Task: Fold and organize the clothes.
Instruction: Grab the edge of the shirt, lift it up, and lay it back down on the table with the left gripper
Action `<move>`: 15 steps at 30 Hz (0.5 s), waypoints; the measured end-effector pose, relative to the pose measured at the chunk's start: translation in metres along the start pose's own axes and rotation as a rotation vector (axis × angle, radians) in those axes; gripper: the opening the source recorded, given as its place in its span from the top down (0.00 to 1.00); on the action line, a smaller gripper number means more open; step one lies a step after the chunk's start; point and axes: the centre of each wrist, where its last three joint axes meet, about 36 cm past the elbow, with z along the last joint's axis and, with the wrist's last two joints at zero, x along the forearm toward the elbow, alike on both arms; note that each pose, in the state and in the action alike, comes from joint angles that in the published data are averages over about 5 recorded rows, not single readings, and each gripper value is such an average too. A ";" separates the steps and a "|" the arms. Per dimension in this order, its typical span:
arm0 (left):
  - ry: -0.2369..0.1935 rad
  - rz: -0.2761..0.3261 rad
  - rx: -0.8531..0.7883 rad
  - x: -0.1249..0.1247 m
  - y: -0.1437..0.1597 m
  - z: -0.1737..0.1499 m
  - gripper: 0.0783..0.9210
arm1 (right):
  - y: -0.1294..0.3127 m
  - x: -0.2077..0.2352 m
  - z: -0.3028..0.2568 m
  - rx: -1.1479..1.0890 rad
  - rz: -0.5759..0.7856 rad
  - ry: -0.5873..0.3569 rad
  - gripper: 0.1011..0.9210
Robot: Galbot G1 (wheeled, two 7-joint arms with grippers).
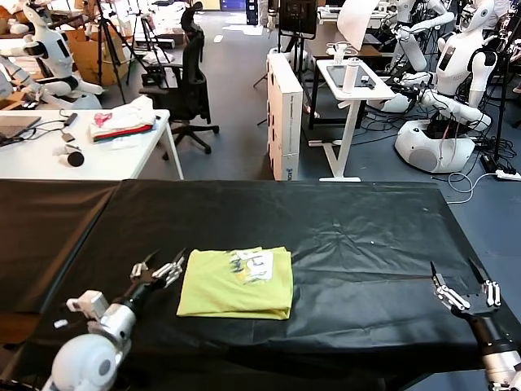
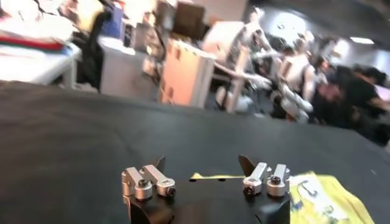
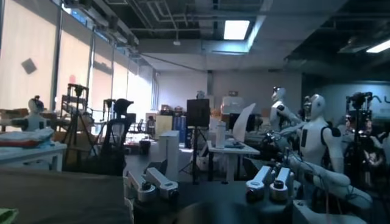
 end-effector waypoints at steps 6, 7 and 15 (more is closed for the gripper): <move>-0.005 -0.010 0.108 0.003 -0.010 0.017 0.02 | -0.001 0.004 -0.003 -0.002 0.021 0.004 0.02; -0.005 -0.011 0.123 0.002 -0.012 0.020 0.02 | -0.001 0.004 -0.004 -0.003 0.021 0.004 0.02; 0.014 -0.025 0.210 -0.005 -0.022 0.037 0.02 | -0.002 0.006 -0.008 0.004 0.023 0.001 0.02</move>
